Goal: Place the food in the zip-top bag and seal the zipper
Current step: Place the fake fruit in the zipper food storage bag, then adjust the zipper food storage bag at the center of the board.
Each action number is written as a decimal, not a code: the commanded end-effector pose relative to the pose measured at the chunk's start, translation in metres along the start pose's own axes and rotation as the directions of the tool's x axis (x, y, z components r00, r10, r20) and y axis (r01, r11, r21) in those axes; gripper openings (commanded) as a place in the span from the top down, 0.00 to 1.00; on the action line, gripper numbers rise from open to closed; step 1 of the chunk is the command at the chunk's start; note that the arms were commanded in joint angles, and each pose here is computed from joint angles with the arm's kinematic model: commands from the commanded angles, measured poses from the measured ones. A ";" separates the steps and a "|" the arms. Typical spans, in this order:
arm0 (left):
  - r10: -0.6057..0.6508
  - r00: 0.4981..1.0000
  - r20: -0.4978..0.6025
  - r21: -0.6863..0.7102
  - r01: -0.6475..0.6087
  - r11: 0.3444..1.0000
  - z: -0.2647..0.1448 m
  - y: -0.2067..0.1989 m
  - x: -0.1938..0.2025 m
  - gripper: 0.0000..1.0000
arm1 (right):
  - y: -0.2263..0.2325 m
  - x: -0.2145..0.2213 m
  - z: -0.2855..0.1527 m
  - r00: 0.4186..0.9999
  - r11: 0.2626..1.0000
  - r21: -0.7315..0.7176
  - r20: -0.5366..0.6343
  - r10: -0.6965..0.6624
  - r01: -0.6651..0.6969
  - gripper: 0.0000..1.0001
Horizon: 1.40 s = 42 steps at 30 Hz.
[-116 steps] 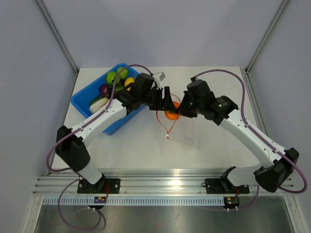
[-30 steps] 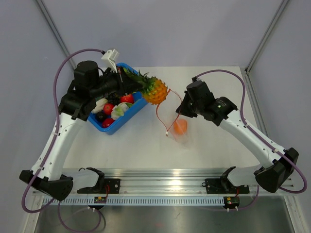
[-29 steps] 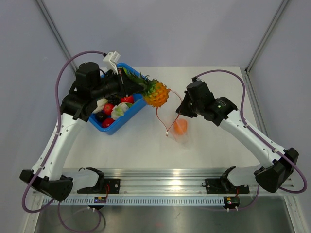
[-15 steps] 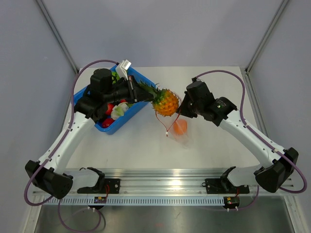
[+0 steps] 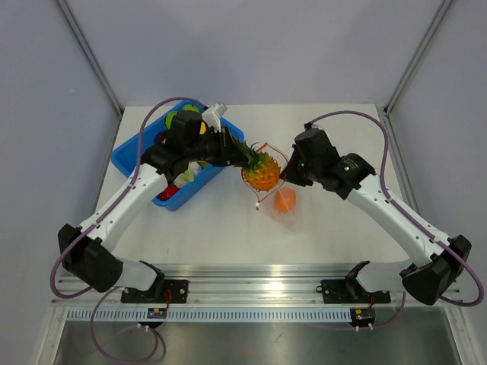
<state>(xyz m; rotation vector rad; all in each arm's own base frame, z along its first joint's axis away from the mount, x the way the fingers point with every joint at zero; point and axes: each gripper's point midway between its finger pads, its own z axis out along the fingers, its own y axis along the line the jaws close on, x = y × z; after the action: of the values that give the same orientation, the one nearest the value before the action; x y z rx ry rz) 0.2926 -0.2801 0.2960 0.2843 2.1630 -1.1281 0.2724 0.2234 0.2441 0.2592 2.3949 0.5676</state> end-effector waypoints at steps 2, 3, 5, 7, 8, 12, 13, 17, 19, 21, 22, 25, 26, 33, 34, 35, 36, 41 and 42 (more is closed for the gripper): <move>0.075 0.997 0.005 -0.026 -0.075 0.997 0.005 0.001 -0.007 1.00 | 0.029 -0.018 -0.015 0.997 0.992 -0.121 0.066 0.027 -0.019 1.00; 0.086 0.996 0.009 -0.035 -0.085 0.996 0.005 0.002 -0.009 1.00 | 0.030 -0.018 -0.015 0.998 0.992 -0.125 0.064 0.029 -0.020 1.00; 0.105 0.994 -0.015 -0.047 -0.105 0.993 0.006 0.006 -0.007 1.00 | 0.034 -0.021 -0.017 0.997 0.990 -0.142 0.074 0.035 -0.024 1.00; 0.110 0.993 -0.033 -0.019 -0.111 0.994 0.009 0.002 -0.005 1.00 | 0.040 -0.023 -0.017 0.996 0.985 -0.170 0.071 0.045 -0.033 1.00; 0.108 0.994 -0.035 -0.013 -0.108 0.994 0.011 0.001 -0.004 1.00 | 0.044 -0.023 -0.017 0.996 0.983 -0.180 0.071 0.047 -0.033 1.00; 0.107 0.993 -0.056 0.031 -0.105 0.994 0.028 -0.011 0.011 1.00 | 0.049 -0.022 -0.011 0.998 0.981 -0.191 0.051 0.046 -0.035 1.00; 0.082 0.995 -0.048 0.017 -0.081 0.997 0.032 -0.010 0.014 1.00 | 0.049 -0.022 -0.010 0.998 0.981 -0.192 0.052 0.048 -0.037 1.00; 0.103 0.995 -0.010 -0.015 -0.103 0.995 0.054 -0.010 0.028 0.97 | 0.054 -0.022 -0.011 0.997 0.975 -0.215 0.051 0.058 -0.046 1.00; 0.124 0.988 -0.090 -0.005 -0.125 0.992 0.055 -0.015 0.037 0.42 | 0.055 -0.023 -0.015 0.997 0.974 -0.223 0.053 0.060 -0.047 1.00; 0.139 0.981 -0.132 -0.027 -0.144 0.989 0.048 -0.014 0.040 0.29 | 0.051 -0.023 -0.015 0.996 0.977 -0.209 0.059 0.060 -0.046 1.00; 0.172 0.978 -0.122 -0.021 -0.176 0.984 0.041 -0.018 0.035 0.24 | 0.050 -0.023 -0.018 0.996 0.976 -0.211 0.065 0.061 -0.046 1.00; 0.257 0.966 -0.028 0.013 -0.256 0.966 0.004 -0.048 0.008 0.18 | 0.044 -0.022 -0.017 0.995 0.979 -0.195 0.075 0.066 -0.050 1.00; 0.279 0.960 0.008 0.023 -0.279 0.960 -0.008 -0.059 -0.002 0.17 | 0.043 -0.021 -0.017 0.995 0.980 -0.193 0.074 0.069 -0.053 1.00; 0.280 0.953 0.111 -0.200 -0.255 0.946 -0.054 -0.029 -0.011 0.40 | 0.042 -0.020 -0.016 0.995 0.980 -0.192 0.069 0.069 -0.055 1.00; 0.251 0.960 0.124 -0.250 -0.214 0.944 -0.055 -0.015 -0.011 0.41 | 0.042 -0.021 -0.017 0.995 0.980 -0.193 0.072 0.069 -0.054 1.00; 0.234 0.965 0.121 -0.265 -0.195 0.944 -0.054 -0.007 -0.008 0.40 | 0.042 -0.020 -0.017 0.995 0.980 -0.193 0.070 0.069 -0.055 1.00; 0.220 0.969 0.112 -0.273 -0.183 0.945 -0.051 0.000 -0.004 0.36 | 0.042 -0.020 -0.017 0.995 0.979 -0.194 0.071 0.069 -0.055 1.00; 0.128 0.992 0.001 -0.305 -0.121 0.945 -0.027 0.036 0.042 0.33 | 0.039 -0.020 -0.020 0.995 0.981 -0.188 0.074 0.074 -0.059 1.00; 0.116 0.993 0.009 -0.304 -0.108 0.947 -0.024 0.038 0.044 0.36 | 0.039 -0.020 -0.021 0.994 0.980 -0.189 0.077 0.074 -0.058 1.00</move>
<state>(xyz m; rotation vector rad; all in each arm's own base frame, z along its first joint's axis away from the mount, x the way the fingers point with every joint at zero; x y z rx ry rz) 0.2630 -0.2445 0.2851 0.3089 2.1475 -0.7537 0.2759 0.2466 0.2651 0.2603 2.3243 0.7475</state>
